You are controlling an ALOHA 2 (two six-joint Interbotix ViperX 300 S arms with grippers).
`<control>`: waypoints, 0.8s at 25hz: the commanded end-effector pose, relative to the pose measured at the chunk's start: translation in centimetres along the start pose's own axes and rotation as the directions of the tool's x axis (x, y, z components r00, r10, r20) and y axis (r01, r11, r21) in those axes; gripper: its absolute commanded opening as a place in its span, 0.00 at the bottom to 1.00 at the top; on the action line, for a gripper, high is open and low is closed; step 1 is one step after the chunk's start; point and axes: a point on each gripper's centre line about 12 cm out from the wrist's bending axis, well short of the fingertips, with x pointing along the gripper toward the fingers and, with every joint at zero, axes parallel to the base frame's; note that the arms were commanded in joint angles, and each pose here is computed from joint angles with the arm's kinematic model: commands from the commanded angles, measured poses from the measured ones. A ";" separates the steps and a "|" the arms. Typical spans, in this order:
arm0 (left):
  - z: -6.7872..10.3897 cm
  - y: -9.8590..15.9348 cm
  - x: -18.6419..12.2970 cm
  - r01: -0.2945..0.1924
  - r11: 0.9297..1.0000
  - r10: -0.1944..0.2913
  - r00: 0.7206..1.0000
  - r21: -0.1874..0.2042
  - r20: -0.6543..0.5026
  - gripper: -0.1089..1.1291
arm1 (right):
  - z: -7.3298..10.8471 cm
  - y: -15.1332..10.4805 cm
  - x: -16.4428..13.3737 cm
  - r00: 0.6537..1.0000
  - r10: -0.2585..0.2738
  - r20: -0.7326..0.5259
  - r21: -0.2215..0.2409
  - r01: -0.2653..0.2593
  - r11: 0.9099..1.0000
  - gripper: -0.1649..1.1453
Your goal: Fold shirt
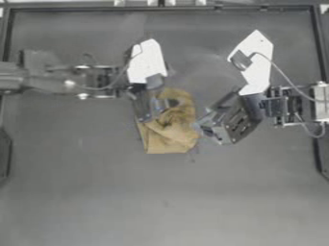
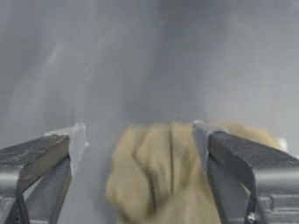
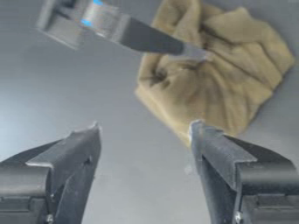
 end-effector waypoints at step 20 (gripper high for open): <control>-4.2 -4.0 -0.1 0.077 0.997 -0.078 0.992 -0.022 -0.102 0.91 | -0.2 -0.2 -1.3 0.979 0.155 0.132 -0.156 -0.134 0.979 0.82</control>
